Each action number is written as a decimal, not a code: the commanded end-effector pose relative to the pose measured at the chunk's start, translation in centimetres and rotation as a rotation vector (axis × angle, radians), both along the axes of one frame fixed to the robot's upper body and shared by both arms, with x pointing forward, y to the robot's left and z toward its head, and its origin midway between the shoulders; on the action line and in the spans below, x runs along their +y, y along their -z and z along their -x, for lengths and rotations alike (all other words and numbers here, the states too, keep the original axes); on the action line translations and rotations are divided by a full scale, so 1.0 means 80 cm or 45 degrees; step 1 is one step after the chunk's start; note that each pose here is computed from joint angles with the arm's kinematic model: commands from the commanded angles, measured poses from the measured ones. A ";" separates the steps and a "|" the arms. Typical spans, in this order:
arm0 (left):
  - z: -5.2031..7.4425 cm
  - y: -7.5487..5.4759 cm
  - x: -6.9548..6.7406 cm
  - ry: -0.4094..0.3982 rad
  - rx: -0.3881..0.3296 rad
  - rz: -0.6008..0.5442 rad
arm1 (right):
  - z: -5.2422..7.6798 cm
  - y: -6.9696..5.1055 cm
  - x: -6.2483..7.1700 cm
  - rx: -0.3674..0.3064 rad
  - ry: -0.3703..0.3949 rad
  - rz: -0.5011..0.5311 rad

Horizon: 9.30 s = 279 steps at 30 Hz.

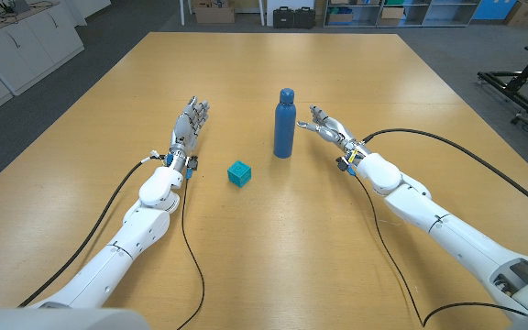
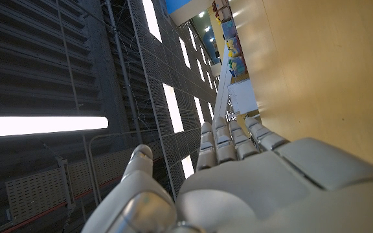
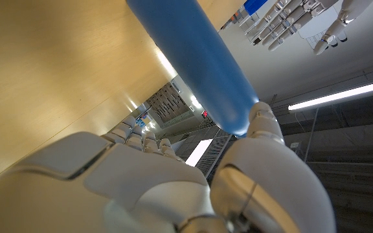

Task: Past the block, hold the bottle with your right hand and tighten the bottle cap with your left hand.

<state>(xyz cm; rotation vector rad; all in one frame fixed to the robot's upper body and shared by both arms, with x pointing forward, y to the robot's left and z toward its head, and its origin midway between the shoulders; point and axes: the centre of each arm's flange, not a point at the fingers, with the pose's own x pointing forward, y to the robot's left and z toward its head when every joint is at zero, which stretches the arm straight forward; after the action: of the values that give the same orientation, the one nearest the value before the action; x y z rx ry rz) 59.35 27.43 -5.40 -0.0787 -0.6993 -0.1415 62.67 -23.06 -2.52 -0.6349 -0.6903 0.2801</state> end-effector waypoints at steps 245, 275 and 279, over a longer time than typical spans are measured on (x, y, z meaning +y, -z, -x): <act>0.074 -0.031 -0.022 -0.210 -0.241 -0.530 | 0.058 0.018 0.111 -0.091 0.003 0.102; 0.059 -0.050 -0.055 -0.227 -0.271 -0.600 | 0.078 0.016 0.134 -0.115 -0.081 0.214; 0.057 -0.050 -0.059 -0.224 -0.263 -0.610 | 0.079 0.016 0.133 -0.115 -0.091 0.205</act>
<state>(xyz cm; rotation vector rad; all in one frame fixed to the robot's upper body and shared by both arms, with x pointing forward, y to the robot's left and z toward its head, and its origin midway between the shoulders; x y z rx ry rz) 54.36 23.54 -1.58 0.4490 -0.8658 -0.1366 56.48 -12.58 -3.64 -0.7803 -0.7808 0.3621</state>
